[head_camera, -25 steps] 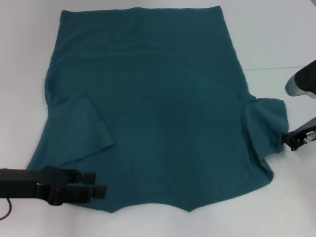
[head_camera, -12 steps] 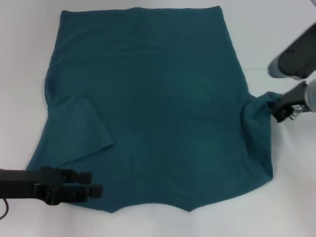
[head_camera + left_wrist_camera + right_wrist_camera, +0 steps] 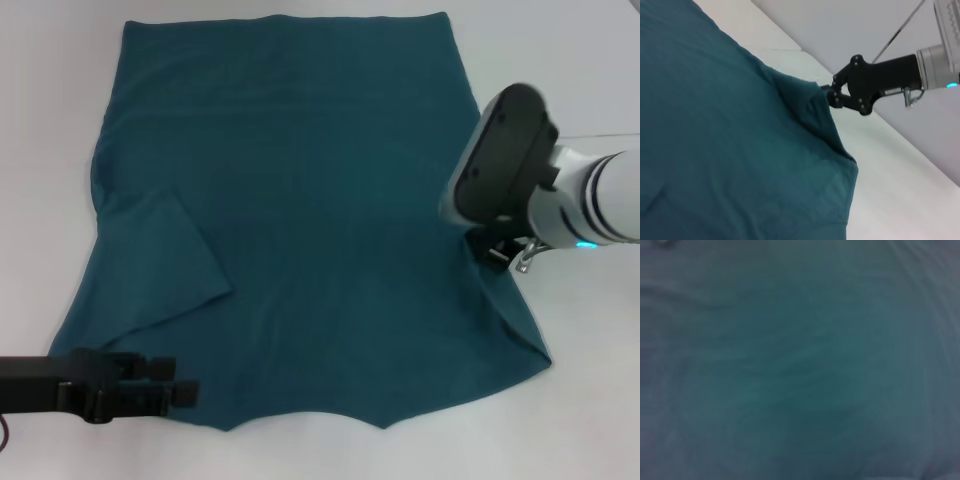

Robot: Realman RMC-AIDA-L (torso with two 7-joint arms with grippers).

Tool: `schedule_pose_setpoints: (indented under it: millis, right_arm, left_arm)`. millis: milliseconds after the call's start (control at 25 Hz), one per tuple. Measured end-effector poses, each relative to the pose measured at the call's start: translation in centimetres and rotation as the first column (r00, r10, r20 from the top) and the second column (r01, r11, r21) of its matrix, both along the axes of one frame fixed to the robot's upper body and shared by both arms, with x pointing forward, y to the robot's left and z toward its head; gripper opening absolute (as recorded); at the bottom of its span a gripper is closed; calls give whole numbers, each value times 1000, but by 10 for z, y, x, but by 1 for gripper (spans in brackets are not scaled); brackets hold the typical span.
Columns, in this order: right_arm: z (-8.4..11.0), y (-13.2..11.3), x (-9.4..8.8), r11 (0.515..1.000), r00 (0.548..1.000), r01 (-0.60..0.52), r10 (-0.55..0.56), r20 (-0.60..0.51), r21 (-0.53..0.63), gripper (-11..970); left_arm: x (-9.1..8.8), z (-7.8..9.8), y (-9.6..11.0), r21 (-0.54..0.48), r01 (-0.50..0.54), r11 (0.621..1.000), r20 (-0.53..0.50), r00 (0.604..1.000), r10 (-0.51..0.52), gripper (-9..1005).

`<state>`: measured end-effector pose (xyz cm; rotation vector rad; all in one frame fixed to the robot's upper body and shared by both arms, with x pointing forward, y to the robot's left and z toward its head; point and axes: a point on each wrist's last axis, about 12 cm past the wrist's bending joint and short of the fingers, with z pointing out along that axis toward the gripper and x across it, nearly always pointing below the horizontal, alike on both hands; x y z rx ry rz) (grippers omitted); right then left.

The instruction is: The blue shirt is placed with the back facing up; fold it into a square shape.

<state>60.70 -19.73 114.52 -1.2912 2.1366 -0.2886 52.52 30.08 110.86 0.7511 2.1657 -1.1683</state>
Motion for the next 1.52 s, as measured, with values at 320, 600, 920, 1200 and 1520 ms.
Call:
schedule_pose_setpoints:
  millis: [320, 600, 920, 1200, 1520]
  right_arm:
    - [-5, 15, -10, 995, 992, -95, 96, -79, 17, 80]
    - [-5, 22, -14, 988, 984, -125, 135, -116, 92, 224]
    - [-6, 11, -12, 995, 990, -50, 61, -125, 92, 441]
    - [4, 1, -8, 975, 991, 16, 14, -134, 220, 801]
    - [30, -53, 11, 792, 955, 286, -191, -228, 539, 937]
  left_arm:
    - [-4, -3, 4, 0, -17, 1000, -8, 1000, 17, 674]
    - [-6, -5, 5, -2, -23, 1000, -13, 1000, 23, 673]
    - [-7, -6, 4, -5, -23, 1000, -16, 1000, 23, 673]
    - [-7, -6, 4, -4, -23, 1000, -13, 1000, 23, 673]
    - [-7, -7, 4, -6, -28, 1000, -12, 1000, 28, 673]
